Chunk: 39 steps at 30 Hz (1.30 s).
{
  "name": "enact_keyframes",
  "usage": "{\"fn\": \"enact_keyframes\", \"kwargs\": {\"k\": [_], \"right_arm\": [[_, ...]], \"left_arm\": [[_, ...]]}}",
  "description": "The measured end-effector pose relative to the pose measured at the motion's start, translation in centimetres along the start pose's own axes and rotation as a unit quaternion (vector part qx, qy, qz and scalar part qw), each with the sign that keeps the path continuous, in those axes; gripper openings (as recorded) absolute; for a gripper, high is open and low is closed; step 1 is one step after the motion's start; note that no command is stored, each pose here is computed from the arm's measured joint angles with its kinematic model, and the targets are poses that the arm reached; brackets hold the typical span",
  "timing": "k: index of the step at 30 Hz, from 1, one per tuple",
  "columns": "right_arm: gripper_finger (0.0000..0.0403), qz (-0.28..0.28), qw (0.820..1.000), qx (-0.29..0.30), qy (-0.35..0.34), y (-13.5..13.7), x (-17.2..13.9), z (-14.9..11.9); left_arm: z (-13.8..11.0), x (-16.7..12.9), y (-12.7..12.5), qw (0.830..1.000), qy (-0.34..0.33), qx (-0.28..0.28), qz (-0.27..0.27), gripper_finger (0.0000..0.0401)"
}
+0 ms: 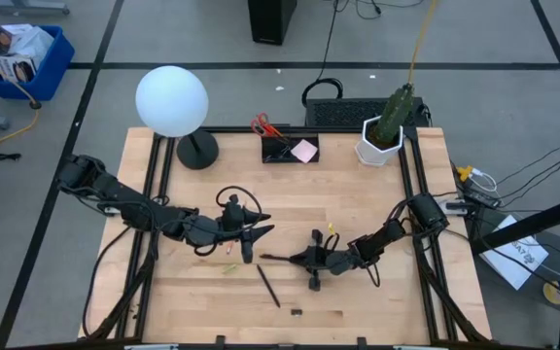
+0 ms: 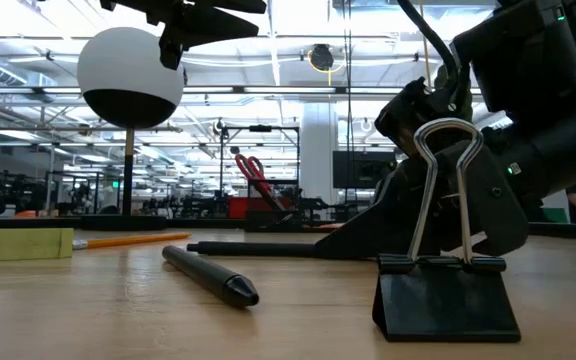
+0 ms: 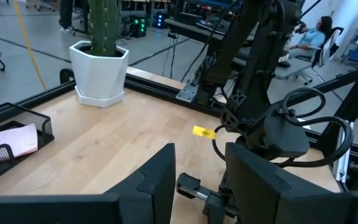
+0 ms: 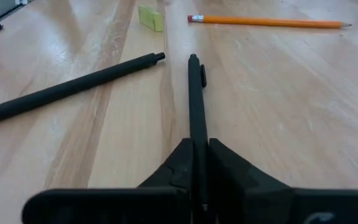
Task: Pick and place office supplies into organizer
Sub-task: Put the black pen into the desk organizer
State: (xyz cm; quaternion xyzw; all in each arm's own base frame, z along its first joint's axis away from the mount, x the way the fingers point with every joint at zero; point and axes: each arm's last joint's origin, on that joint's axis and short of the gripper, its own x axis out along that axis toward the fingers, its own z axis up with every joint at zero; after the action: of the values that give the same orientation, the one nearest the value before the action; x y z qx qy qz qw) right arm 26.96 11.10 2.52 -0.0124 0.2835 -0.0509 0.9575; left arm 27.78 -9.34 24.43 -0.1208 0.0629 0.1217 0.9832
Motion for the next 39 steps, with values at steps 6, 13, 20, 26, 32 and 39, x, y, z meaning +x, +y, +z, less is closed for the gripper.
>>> {"fn": "enact_keyframes", "kwargs": {"k": [6, 13, 20, 26, 32, 39], "right_arm": [[0.0025, 0.012, 0.999, 0.017, -0.027, 0.1, -0.1, 0.5], [0.0025, 0.037, 0.996, -0.014, -0.074, 0.7, -1.8, 2.9], [0.0027, 0.013, 0.988, -0.032, -0.149, -0.9, -5.8, 6.1], [0.0026, 0.015, 0.976, -0.011, -0.217, -2.4, -9.3, 8.2], [0.0026, 0.000, 0.969, -0.008, -0.245, -3.1, -10.6, 9.1], [0.0026, -0.006, 0.965, -0.010, -0.262, -3.4, -10.6, 9.5]], "left_arm": [[0.0, 0.0, -0.1, 1.000, 0.004, 0.000, -0.013, 0.0147], [0.1, 0.0, -0.2, 1.000, 0.003, 0.002, -0.026, 0.0147], [0.2, 0.1, -0.1, 1.000, -0.002, 0.006, -0.024, 0.0147], [0.5, 0.1, -0.2, 1.000, -0.014, 0.000, -0.028, 0.0147], [0.6, 0.1, -0.2, 0.999, -0.020, -0.011, -0.030, 0.0147], [0.7, 0.1, -0.2, 0.999, -0.021, -0.015, -0.031, 0.0147]]}}
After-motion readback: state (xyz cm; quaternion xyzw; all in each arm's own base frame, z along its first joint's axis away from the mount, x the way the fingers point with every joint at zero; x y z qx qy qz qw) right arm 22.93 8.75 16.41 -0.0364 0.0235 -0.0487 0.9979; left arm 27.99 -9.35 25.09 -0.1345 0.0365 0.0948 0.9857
